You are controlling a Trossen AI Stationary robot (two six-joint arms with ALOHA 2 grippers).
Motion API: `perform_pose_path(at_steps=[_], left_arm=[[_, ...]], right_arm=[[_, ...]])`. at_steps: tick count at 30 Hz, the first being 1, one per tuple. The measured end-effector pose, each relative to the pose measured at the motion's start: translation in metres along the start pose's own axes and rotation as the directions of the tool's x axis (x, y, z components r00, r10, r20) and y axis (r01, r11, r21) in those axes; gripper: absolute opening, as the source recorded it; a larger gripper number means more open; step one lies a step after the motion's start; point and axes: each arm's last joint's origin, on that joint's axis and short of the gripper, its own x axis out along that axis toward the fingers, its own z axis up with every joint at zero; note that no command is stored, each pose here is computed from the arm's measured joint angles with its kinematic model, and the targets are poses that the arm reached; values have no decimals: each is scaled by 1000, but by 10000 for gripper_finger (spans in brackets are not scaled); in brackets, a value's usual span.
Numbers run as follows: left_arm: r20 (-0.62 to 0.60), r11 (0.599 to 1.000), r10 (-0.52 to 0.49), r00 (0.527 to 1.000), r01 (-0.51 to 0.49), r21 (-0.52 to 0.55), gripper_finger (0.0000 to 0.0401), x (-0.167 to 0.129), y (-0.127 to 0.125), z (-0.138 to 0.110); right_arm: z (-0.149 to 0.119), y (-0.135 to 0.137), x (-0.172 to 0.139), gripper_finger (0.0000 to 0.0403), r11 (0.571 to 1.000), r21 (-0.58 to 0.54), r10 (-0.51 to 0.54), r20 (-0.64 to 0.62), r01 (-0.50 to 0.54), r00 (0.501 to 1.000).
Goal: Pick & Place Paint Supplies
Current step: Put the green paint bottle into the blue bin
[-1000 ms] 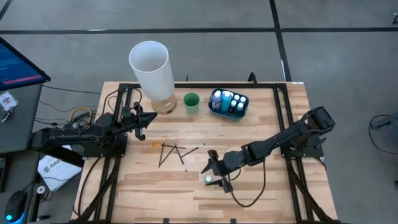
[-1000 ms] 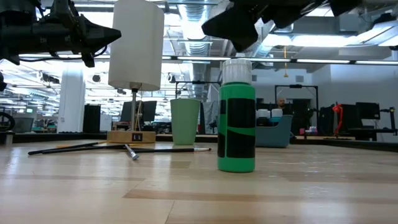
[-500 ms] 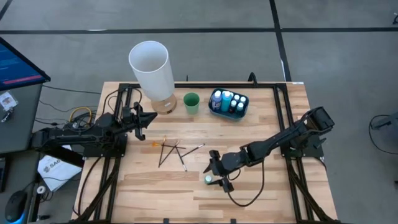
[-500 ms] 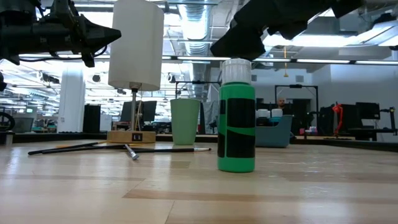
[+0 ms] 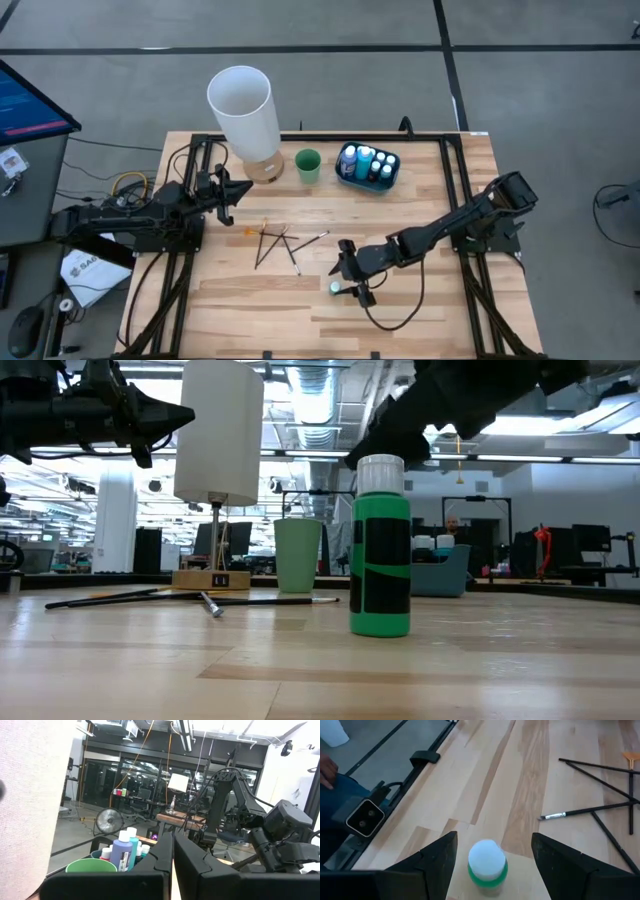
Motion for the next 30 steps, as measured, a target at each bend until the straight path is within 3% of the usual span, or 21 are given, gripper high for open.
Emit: perform_pose_path(at_steps=[8, 14, 20, 30], left_arm=[[0, 1000, 0, 1000, 0, 0, 2, 0, 0, 0], [-1, 1000, 0, 1000, 0, 0, 2, 0, 0, 0], [-9, 1000, 2, 1000, -2, 1, 2, 1, 0, -1], [-8, 1000, 2, 1000, -2, 1, 2, 1, 0, -1]], right_arm=[[-6, -1, 1, 250, 1000, 24, -1, -6, 1, 1000], [-16, 1, 25, 250, 1000, 17, 10, -8, -10, 1000], [-18, 1, 30, 248, 1000, 29, 10, -29, -9, 1000], [-13, 1, 23, 202, 1000, 29, 10, -22, -10, 1000]])
